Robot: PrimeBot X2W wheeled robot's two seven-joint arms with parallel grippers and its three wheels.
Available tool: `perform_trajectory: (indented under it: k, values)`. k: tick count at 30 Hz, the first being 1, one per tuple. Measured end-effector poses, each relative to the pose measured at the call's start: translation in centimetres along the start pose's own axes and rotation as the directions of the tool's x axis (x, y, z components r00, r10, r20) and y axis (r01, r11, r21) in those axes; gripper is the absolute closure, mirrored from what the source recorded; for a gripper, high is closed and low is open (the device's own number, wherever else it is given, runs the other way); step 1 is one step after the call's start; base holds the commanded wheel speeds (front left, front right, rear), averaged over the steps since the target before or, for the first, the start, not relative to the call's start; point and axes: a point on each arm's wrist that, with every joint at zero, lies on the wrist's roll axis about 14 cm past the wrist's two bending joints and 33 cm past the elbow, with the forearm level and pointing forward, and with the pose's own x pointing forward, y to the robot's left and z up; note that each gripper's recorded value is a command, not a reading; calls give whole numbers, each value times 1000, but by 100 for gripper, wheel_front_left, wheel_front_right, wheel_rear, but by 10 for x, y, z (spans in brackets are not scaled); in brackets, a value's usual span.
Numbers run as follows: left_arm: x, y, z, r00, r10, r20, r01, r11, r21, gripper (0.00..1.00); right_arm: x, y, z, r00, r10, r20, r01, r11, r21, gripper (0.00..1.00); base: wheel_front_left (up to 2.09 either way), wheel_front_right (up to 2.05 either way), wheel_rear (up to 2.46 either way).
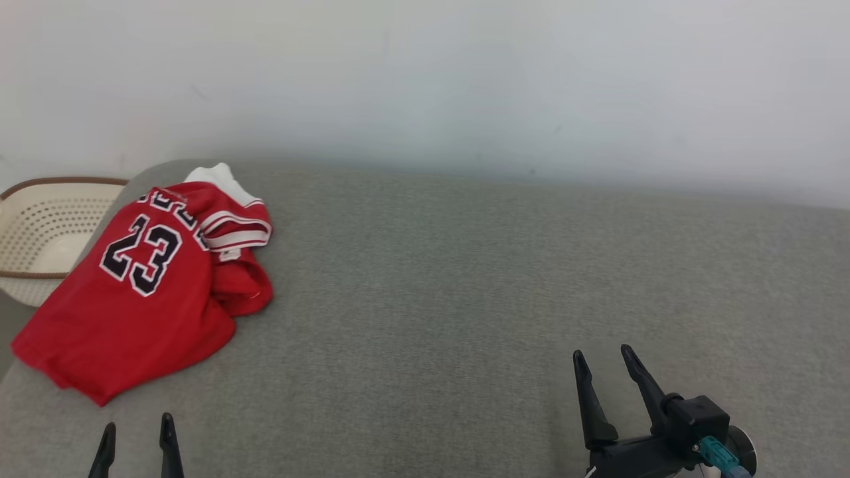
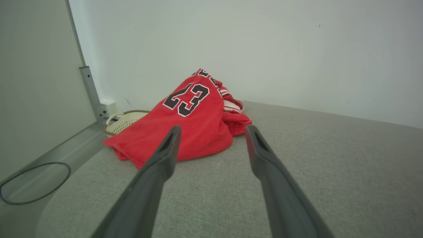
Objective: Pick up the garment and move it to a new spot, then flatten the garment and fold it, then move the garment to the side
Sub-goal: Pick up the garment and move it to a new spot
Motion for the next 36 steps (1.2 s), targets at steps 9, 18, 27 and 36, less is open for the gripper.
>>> perform_trajectory:
  k: [9,18,27,36]
  values:
    - [-23,41,0,993,116,-11,-116,993,25,0,17,35,11,993,112,40,-112,994,11,0,0,0,0]
    - [-45,76,4,975,222,-10,-221,974,43,0,28,69,17,975,211,63,-213,977,23,0,0,0,0]
    - [-62,98,6,956,293,-8,-292,955,55,0,31,90,17,960,272,66,-274,961,32,0,0,0,0]
    - [-74,112,11,943,333,5,-333,941,59,0,33,104,18,948,310,70,-314,948,44,0,0,0,0]
